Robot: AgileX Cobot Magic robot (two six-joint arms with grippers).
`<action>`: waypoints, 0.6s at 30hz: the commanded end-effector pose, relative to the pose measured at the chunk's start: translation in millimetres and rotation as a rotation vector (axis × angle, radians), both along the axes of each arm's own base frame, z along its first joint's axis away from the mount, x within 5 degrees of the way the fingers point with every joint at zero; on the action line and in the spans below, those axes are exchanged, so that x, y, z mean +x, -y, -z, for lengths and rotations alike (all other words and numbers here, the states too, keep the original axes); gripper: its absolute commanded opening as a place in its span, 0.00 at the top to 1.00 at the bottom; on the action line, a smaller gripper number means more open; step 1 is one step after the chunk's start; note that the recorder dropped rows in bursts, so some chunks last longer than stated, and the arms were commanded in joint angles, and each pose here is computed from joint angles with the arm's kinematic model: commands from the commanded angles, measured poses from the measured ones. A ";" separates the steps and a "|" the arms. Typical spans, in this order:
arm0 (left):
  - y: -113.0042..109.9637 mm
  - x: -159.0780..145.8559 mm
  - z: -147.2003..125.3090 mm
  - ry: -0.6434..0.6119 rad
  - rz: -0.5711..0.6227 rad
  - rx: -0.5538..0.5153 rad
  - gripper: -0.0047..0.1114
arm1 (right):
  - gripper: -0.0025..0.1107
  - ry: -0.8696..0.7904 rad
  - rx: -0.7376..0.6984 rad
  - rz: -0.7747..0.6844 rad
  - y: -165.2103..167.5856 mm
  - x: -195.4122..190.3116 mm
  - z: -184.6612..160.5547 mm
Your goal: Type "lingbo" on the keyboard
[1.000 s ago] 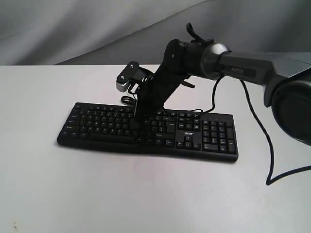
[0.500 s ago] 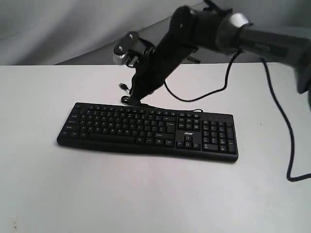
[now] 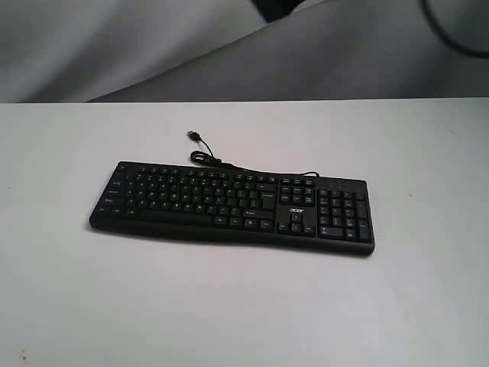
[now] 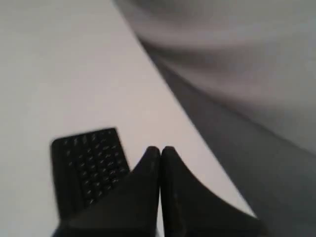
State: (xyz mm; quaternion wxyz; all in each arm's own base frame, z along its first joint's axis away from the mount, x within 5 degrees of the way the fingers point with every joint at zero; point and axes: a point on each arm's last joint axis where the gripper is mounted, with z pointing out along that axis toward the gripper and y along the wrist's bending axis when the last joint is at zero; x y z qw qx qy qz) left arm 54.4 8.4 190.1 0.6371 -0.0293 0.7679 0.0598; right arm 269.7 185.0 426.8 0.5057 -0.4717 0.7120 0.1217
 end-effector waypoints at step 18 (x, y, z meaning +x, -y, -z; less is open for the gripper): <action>0.1 0.0 0.8 0.007 0.000 -0.005 0.96 | 0.98 0.306 0.524 0.263 113.0 -157.5 23.5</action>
